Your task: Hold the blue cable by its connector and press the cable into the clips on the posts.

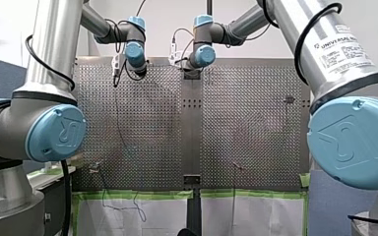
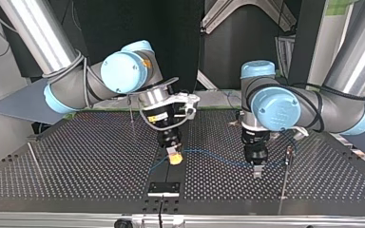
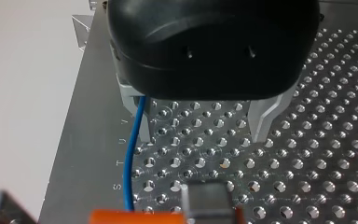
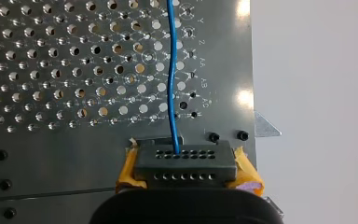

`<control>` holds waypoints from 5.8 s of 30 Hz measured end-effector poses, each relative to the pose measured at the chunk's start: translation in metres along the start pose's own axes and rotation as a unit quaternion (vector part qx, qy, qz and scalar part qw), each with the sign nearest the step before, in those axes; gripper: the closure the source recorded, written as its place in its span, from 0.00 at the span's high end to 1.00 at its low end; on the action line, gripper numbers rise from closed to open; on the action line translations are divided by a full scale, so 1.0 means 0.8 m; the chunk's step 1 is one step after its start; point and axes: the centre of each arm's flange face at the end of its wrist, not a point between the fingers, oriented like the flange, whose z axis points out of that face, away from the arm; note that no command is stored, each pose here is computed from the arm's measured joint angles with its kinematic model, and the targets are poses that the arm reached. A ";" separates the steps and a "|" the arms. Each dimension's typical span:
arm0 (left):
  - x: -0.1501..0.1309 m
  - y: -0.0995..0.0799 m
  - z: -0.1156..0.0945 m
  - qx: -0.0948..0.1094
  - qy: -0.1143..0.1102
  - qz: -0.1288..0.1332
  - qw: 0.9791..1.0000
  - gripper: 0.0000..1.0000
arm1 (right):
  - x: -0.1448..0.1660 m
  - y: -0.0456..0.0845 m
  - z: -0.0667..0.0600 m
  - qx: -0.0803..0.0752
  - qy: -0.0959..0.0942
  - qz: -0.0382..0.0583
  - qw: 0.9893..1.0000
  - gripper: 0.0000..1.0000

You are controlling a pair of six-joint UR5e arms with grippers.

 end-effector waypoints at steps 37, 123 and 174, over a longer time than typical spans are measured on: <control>-0.002 0.000 -0.010 -0.037 0.002 -0.014 0.999 0.00 | -0.004 0.007 -0.003 -0.010 -0.015 -0.006 1.000 0.00; 0.437 -0.193 -0.146 0.093 0.065 0.020 0.993 0.00 | -0.452 0.127 -0.195 -0.170 -0.177 0.020 0.969 0.00; 0.606 -0.275 -0.149 0.160 0.078 0.050 0.983 0.00 | -0.569 0.289 -0.305 -0.246 -0.129 0.090 0.956 0.00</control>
